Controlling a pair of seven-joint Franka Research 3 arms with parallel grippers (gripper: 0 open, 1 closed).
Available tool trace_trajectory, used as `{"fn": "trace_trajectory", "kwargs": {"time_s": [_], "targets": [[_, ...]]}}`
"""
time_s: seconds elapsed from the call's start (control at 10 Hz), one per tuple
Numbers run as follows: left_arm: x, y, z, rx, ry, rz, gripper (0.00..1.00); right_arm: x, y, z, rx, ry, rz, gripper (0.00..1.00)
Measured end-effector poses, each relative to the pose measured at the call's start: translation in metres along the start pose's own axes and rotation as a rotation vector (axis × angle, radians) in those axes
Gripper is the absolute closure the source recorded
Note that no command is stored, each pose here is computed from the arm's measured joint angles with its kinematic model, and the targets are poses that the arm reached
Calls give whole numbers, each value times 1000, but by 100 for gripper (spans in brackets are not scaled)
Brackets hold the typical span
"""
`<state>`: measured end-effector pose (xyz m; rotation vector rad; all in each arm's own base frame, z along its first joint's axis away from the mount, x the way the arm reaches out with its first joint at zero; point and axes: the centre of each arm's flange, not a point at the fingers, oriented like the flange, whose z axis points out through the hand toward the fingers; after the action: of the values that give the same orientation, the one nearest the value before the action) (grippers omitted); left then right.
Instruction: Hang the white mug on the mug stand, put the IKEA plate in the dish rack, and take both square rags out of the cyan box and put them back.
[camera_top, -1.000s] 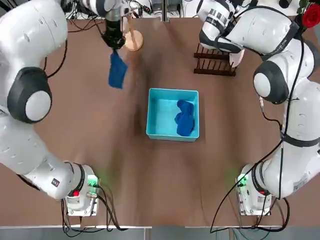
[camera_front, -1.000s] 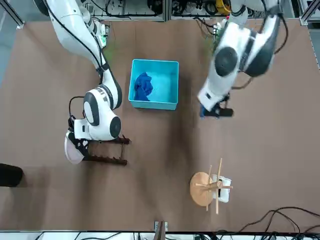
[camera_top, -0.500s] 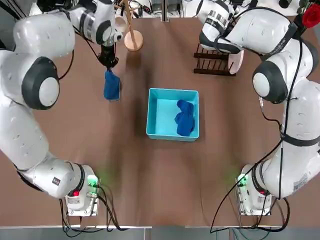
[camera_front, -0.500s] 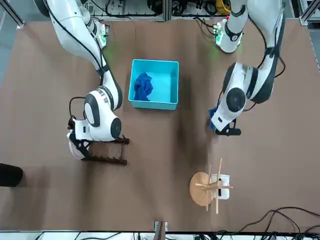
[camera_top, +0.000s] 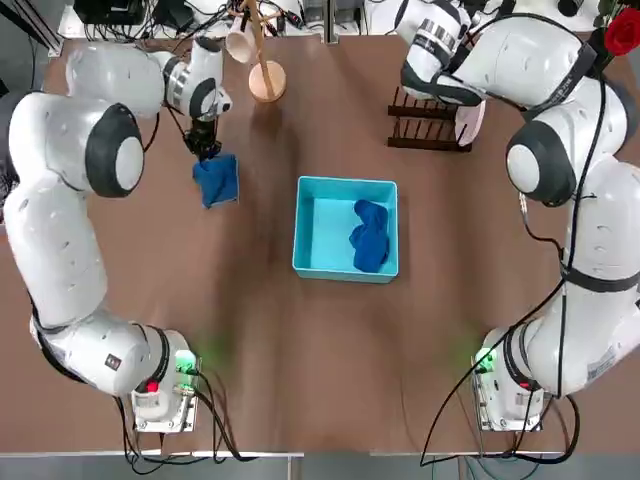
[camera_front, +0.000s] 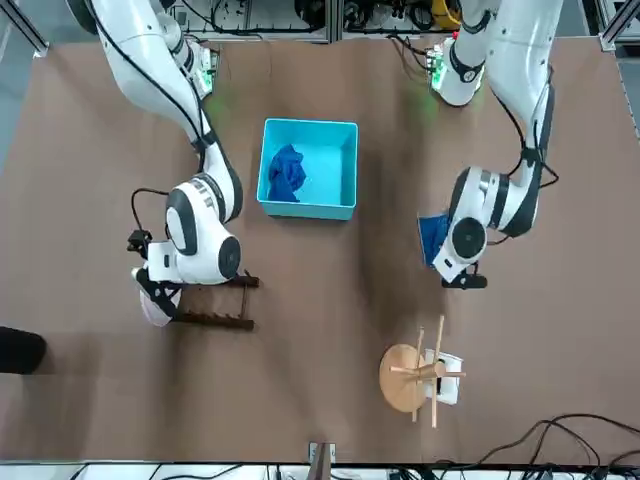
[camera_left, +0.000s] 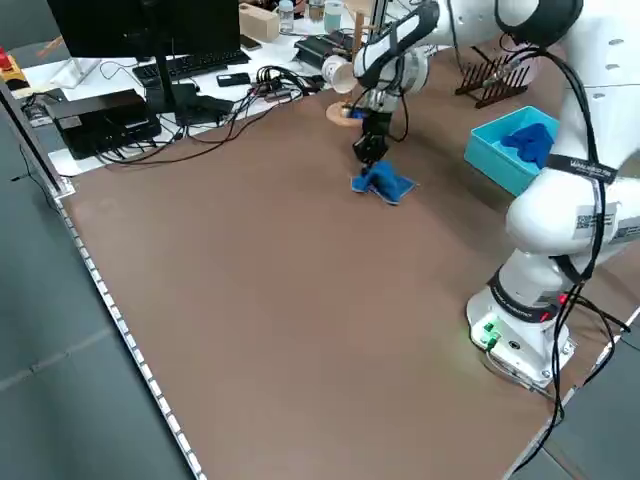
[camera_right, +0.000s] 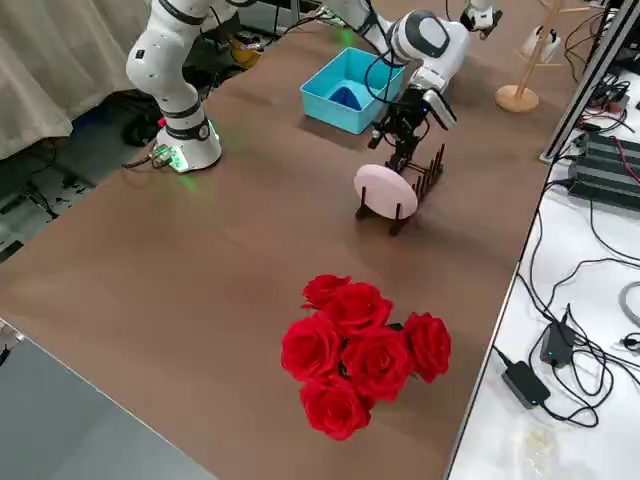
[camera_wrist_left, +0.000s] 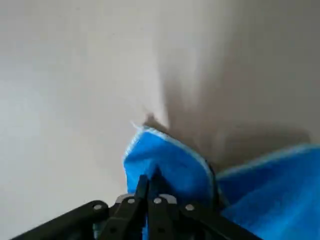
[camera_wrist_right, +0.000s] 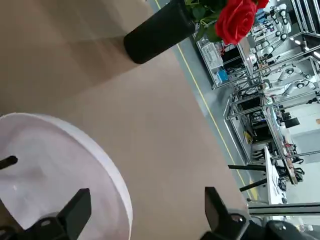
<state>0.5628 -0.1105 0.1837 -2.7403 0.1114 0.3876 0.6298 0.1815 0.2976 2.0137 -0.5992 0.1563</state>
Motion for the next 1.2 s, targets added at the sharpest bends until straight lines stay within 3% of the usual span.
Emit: {"fn": "trace_trajectory", "kwargs": {"time_s": [0.3, 0.6, 0.9, 1.2], "targets": [[9, -102, 30, 27, -8, 79, 97, -3, -1, -11, 20, 1, -1, 0], [4, -194, 47, 34, -3, 146, 97, 2, 20, -36, 121, -91, -51, 0], [-18, -276, 75, 31, -10, 220, 97, 51, 116, -52, 323, -198, -213, 0], [-44, -336, 97, -23, 6, 260, 97, 116, 232, -14, 632, -280, -434, 0]]}}
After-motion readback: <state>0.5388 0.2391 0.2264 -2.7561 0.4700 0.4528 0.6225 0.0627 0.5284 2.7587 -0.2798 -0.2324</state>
